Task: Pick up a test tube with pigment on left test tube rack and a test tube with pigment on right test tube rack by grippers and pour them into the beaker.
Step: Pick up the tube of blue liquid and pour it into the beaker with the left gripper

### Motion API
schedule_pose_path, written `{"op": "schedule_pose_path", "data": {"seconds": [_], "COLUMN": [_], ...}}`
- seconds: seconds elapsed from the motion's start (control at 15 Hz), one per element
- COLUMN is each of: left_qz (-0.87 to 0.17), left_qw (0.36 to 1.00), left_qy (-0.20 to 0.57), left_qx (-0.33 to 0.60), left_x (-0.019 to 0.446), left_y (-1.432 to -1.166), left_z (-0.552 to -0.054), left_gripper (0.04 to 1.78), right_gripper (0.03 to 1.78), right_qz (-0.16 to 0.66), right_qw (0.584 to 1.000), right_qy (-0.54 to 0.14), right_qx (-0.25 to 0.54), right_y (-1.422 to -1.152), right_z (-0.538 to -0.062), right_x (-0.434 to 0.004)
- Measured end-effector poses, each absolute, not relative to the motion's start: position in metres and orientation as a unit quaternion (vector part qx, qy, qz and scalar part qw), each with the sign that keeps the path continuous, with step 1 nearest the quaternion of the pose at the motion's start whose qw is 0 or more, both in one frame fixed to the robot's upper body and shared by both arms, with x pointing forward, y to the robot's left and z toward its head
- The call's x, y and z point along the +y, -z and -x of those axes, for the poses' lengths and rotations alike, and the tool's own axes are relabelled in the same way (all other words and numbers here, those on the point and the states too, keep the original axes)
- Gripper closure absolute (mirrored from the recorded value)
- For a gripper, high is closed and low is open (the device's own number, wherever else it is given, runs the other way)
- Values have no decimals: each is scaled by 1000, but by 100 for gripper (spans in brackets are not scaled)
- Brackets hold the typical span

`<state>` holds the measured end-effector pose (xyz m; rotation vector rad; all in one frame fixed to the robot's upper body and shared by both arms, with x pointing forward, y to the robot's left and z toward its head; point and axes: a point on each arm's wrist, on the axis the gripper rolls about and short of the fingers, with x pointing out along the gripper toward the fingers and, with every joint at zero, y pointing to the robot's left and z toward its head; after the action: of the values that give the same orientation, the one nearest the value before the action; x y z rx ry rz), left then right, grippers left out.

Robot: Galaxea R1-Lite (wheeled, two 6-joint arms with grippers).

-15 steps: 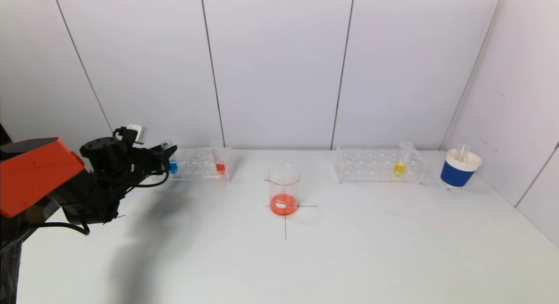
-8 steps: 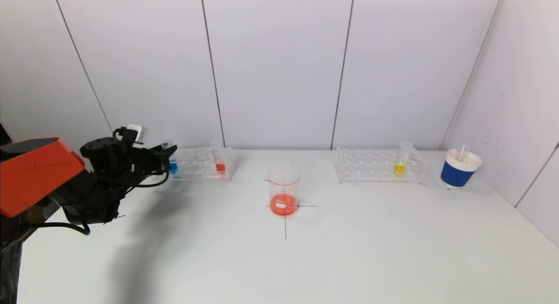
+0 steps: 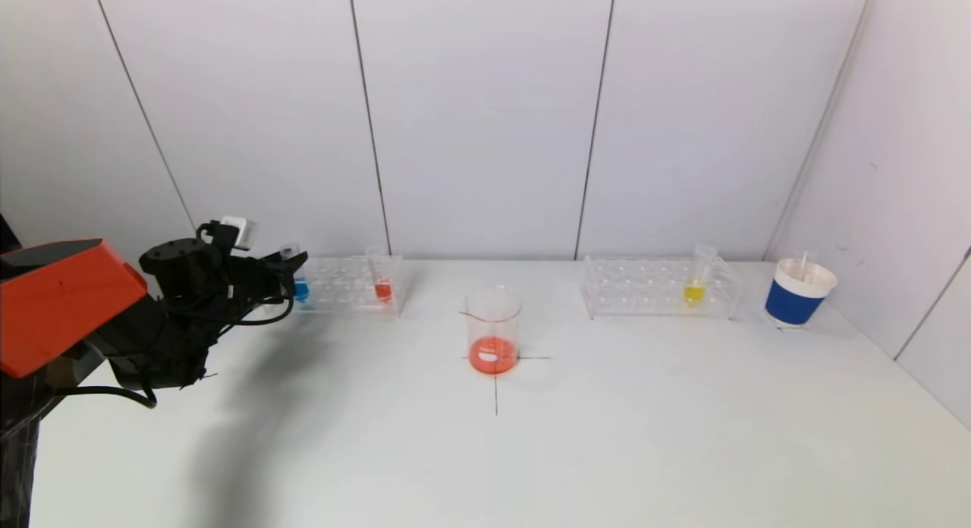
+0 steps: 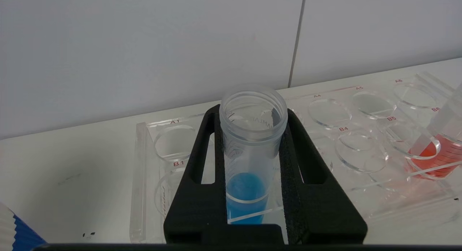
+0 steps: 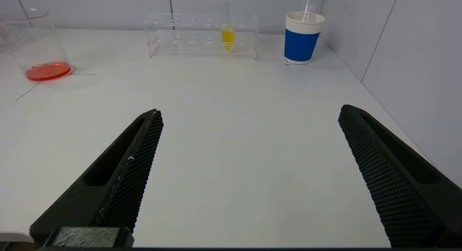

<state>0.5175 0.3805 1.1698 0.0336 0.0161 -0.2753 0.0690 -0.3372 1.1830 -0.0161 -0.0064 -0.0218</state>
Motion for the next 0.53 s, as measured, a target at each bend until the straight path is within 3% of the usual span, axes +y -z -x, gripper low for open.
{"op": "schedule_pose_path", "data": {"seconds": [0.53], "left_qz": [-20], "left_qw": [990], "left_qy": [136], "left_qx": [-4], "left_x": [381], "left_y": [-1202], "left_z": [-516], "left_gripper": [138], "right_gripper": [4], "right_qz": [8], "right_qw": [1000], "right_qy": [11], "right_qx": [-3], "right_y": [-1183], "right_z": [-69], "right_x": [-337]}}
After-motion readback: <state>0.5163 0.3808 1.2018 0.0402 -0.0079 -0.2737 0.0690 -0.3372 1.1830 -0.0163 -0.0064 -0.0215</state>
